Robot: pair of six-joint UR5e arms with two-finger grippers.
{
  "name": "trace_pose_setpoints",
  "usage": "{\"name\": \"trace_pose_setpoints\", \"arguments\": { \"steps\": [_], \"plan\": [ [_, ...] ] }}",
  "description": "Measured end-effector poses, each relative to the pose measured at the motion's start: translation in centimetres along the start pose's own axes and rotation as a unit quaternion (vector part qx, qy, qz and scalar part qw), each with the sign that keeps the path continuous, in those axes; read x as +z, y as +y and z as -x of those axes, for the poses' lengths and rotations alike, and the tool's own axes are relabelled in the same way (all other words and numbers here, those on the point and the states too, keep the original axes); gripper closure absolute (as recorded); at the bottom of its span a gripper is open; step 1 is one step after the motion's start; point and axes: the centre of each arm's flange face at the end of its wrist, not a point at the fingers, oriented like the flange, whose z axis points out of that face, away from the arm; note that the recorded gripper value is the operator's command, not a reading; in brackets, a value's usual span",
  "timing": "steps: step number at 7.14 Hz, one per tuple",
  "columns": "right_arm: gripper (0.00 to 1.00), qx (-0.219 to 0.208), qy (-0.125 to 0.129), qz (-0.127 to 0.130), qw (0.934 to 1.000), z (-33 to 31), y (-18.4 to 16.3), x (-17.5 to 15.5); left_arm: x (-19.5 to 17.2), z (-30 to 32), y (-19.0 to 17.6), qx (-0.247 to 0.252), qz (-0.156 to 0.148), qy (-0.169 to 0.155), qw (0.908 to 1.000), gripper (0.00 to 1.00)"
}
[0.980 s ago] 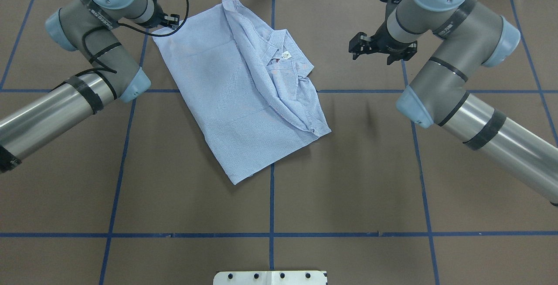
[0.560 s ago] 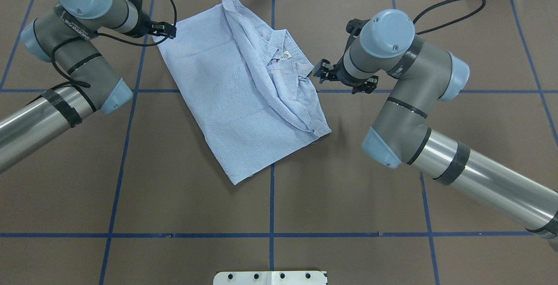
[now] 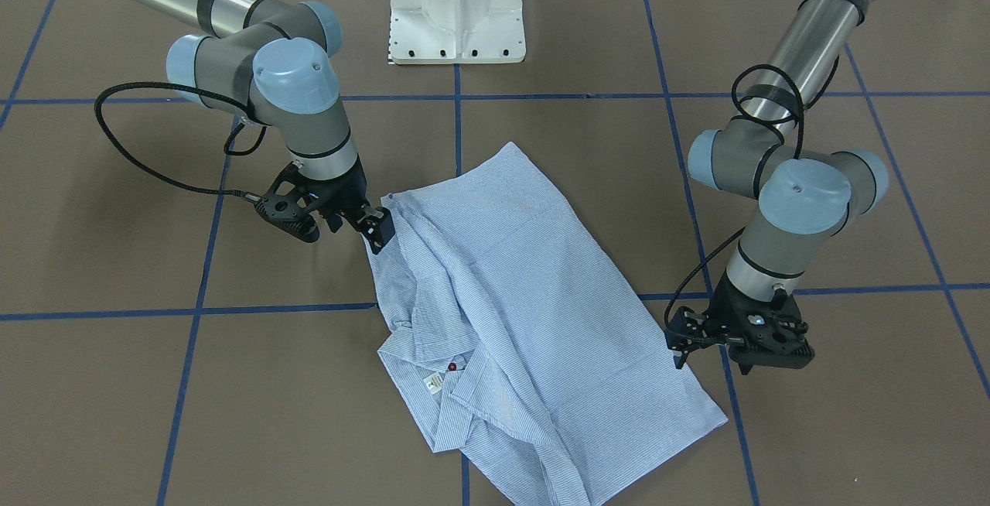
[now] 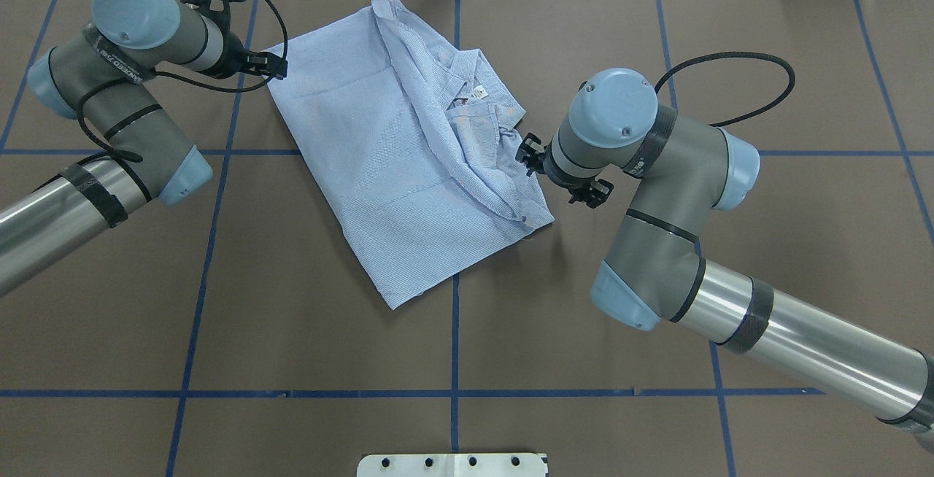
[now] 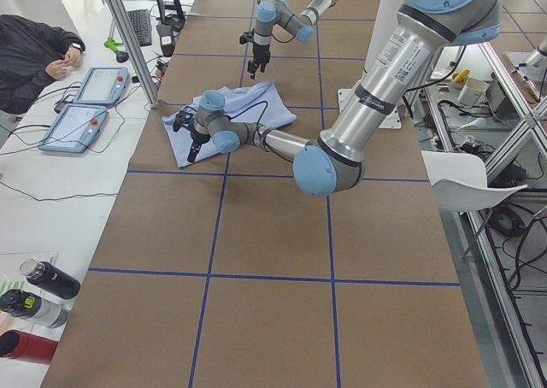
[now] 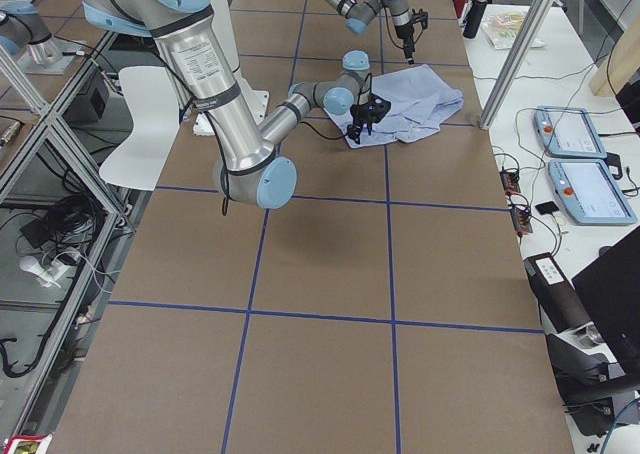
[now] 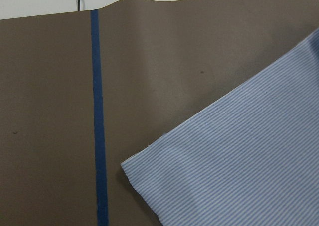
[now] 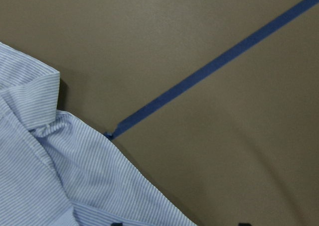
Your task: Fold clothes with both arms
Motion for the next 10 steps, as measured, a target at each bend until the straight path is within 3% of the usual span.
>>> {"name": "trace_pose_setpoints", "arguments": {
  "steps": [5,7,8,9,10],
  "plan": [
    [0.46,0.006,0.013,-0.023,0.9996,-1.0,4.2,2.7,0.4,0.7,0.6,-0.001,0.004,-0.004,1.0000,0.00],
    [0.66,0.003,0.015,-0.027,0.9995,-1.2,4.3,3.1,0.3,0.7,0.6,0.000,0.004,-0.004,1.0000,0.00],
    [0.67,0.001,0.016,-0.028,0.9995,-1.2,4.3,3.2,0.3,0.6,0.6,0.000,0.003,-0.003,1.0000,0.00],
    [0.76,0.000,0.017,-0.031,0.9994,-1.3,4.3,3.3,0.3,0.6,0.6,0.000,0.003,-0.003,1.0000,0.00],
    [0.94,-0.001,0.017,-0.033,0.9993,-1.3,4.2,3.4,0.3,0.6,0.5,0.000,0.003,-0.003,1.0000,0.00]
  ]
}}
